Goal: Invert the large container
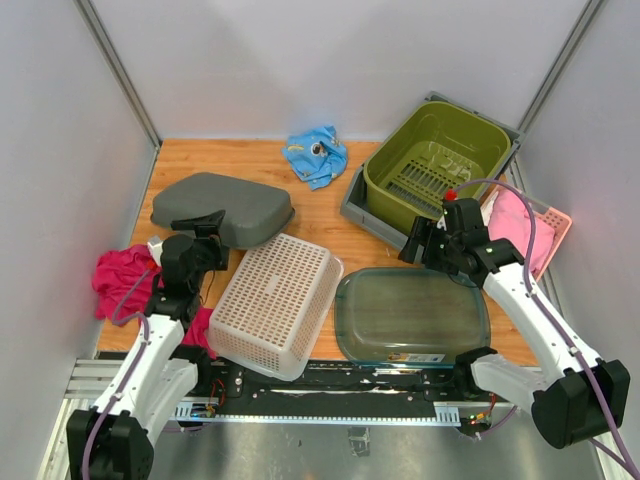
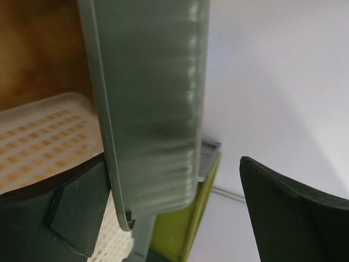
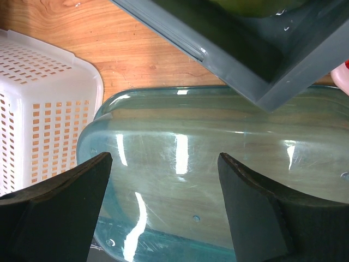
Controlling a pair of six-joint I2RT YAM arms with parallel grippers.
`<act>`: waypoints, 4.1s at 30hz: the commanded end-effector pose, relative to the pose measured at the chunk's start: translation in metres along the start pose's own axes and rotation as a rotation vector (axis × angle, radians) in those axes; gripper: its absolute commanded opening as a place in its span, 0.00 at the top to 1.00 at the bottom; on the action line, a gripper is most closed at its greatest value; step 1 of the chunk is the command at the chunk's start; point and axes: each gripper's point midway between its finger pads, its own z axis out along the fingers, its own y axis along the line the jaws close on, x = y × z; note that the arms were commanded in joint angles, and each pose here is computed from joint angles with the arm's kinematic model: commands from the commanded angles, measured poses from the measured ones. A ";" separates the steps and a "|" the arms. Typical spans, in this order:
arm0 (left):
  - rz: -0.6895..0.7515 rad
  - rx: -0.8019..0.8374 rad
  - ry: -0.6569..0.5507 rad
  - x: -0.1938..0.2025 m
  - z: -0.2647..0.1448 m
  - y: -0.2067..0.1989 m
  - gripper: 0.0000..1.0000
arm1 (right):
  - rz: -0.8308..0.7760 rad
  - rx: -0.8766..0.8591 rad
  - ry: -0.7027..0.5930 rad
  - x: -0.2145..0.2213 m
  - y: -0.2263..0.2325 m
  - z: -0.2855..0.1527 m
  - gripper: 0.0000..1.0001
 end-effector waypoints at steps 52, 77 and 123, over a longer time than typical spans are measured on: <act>1.428 -0.615 0.363 0.101 0.007 0.033 0.01 | -0.014 0.000 0.017 0.001 0.000 0.009 0.20; 1.385 -0.519 0.304 0.043 0.125 0.001 0.04 | -0.029 0.026 0.043 -0.003 0.000 0.016 0.20; 1.611 -0.334 0.361 0.129 0.069 -0.039 0.01 | -0.045 0.039 0.001 -0.004 -0.006 0.006 0.19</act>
